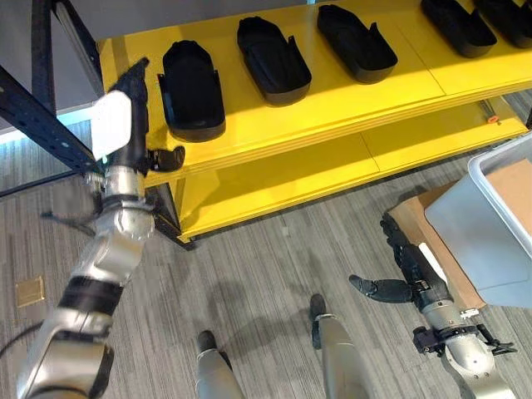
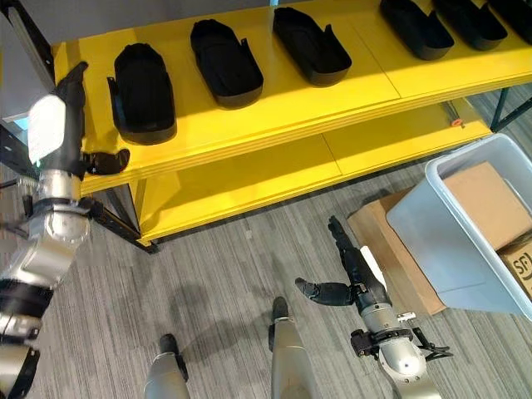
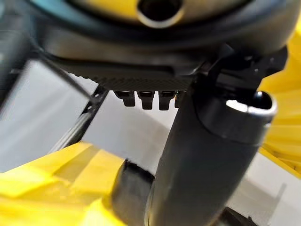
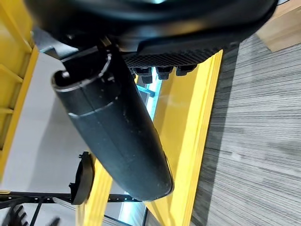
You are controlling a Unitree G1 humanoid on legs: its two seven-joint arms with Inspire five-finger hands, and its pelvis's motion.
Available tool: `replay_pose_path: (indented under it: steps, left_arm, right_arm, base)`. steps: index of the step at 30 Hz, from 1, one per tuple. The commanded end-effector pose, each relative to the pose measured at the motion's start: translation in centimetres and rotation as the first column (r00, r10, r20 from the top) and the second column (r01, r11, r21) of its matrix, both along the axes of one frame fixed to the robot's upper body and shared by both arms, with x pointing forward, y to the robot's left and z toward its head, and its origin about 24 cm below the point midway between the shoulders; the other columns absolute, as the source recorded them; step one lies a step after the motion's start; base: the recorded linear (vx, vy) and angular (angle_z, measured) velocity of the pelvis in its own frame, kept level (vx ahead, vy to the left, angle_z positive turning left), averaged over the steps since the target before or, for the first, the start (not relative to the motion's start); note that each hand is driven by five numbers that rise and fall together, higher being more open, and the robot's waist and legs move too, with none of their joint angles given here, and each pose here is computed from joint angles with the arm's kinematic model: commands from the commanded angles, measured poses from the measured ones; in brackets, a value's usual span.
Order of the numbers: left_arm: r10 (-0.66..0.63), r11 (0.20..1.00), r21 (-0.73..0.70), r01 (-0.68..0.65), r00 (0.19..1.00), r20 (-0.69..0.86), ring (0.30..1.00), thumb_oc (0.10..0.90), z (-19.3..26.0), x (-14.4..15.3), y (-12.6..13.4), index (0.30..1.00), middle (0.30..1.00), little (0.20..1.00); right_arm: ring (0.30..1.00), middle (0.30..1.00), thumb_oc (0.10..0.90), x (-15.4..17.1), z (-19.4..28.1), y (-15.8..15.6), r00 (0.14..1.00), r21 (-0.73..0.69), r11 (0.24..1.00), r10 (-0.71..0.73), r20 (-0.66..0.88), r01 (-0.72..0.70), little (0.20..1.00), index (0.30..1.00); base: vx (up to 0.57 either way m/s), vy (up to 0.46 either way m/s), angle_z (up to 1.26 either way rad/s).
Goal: Move parts from the plastic box to the shelf.
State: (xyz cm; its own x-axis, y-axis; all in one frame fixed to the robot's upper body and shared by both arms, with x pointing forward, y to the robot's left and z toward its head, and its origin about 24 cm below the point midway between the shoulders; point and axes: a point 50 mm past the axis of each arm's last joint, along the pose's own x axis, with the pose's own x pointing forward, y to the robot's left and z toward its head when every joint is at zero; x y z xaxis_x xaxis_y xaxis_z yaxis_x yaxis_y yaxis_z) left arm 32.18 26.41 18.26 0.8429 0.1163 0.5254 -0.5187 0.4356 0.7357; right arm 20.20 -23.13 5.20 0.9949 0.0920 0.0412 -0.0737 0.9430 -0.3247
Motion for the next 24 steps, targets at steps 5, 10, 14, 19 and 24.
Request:
replay_pose_path:
  steps: [5,10,14,19,24]
  left_arm:
    - [-0.183,0.978,0.136,0.159,0.964,0.194,1.0,0.9,2.2,-2.2,-3.6,1.0,1.0,1.0]
    - [-0.226,0.969,0.129,0.21,0.966,0.124,1.0,0.9,0.3,-2.7,-4.5,1.0,1.0,1.0]
    - [-0.221,0.969,0.134,0.208,0.971,0.089,1.0,0.9,-0.6,-2.6,-4.5,1.0,1.0,1.0]
    - [-0.217,0.966,0.15,0.211,0.976,0.026,1.0,0.9,-1.9,-1.6,-5.1,1.0,1.0,1.0]
    - [-0.19,0.972,0.132,0.192,0.981,-0.028,1.0,0.9,-3.1,0.2,-6.0,1.0,1.0,1.0]
  right_arm:
    - [1.0,1.0,0.9,1.1,3.3,0.2,0.98,-0.009,1.0,0.001,0.199,0.001,1.0,1.0]
    - [1.0,1.0,0.9,1.2,3.4,0.5,0.979,-0.009,1.0,0.005,0.205,-0.004,1.0,1.0]
    - [1.0,1.0,0.9,1.3,3.5,0.6,0.977,-0.004,1.0,0.002,0.213,-0.001,1.0,1.0]
    - [1.0,1.0,0.9,1.3,3.4,0.6,0.977,-0.017,1.0,0.002,0.211,0.002,1.0,1.0]
    - [1.0,1.0,0.9,1.3,3.2,0.6,0.978,-0.021,1.0,-0.008,0.209,0.013,1.0,1.0]
  base:
    - [-0.01,0.004,0.08]
    - [-0.02,-0.005,0.08]
    - [-0.03,-0.003,0.08]
    - [-0.03,0.001,0.0]
    - [-0.03,0.001,0.0]
